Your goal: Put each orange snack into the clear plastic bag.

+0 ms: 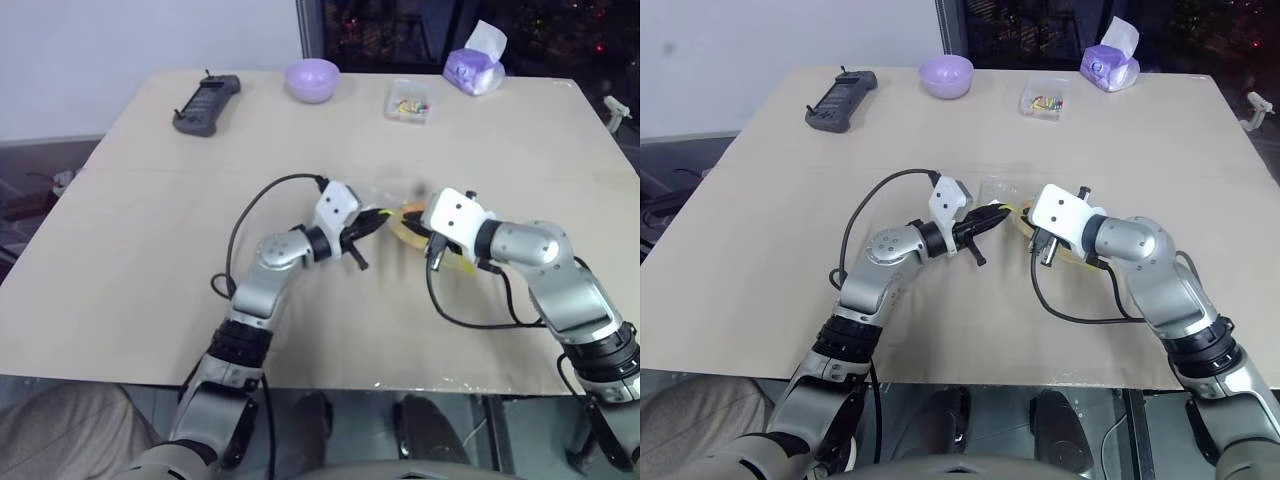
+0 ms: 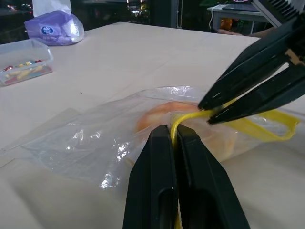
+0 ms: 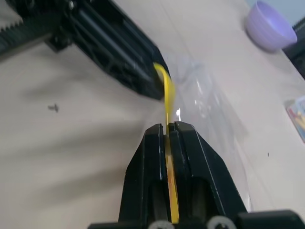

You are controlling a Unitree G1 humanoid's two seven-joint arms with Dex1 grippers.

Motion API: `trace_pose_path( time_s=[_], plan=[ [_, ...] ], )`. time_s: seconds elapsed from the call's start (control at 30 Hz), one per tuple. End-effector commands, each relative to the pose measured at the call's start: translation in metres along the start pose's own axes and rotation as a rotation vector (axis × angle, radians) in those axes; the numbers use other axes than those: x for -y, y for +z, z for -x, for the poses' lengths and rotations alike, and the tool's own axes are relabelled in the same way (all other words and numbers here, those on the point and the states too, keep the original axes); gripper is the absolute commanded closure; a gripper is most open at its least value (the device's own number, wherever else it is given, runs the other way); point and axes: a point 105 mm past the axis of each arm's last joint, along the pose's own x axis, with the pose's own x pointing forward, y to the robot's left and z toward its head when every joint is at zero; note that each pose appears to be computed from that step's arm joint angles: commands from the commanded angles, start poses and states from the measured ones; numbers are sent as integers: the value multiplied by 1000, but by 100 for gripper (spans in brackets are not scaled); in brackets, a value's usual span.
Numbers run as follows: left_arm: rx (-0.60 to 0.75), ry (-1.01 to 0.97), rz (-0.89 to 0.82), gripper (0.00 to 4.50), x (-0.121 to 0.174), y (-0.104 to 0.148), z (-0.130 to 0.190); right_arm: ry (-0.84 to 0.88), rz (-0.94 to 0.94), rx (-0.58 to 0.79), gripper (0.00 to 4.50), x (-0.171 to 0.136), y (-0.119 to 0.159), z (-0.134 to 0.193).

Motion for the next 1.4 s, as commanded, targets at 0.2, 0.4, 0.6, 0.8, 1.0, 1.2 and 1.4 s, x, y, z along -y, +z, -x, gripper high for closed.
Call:
trace_pose_path(
  time_s=[0.2,0.4,0.6,0.8,1.0,1.2,1.4],
  plan=[
    [54,128,-44,450,-26,15,7,-54,-11,-93,437,14,-20,23],
    [60,190,-57,450,-38,16,9,-62,-22,-153,437,17,-33,34],
    [65,195,-54,450,-39,16,8,-66,-35,-208,437,20,-44,46],
    [68,193,-52,450,-39,16,7,-61,-50,-229,437,19,-47,53],
    [80,197,-65,450,-39,19,4,-98,-32,-224,437,29,-45,55],
    [149,209,-100,450,-46,46,0,-198,3,-169,437,54,-31,55],
    [127,92,-86,450,-24,43,7,-161,-16,-170,437,50,-32,58]
  ],
)
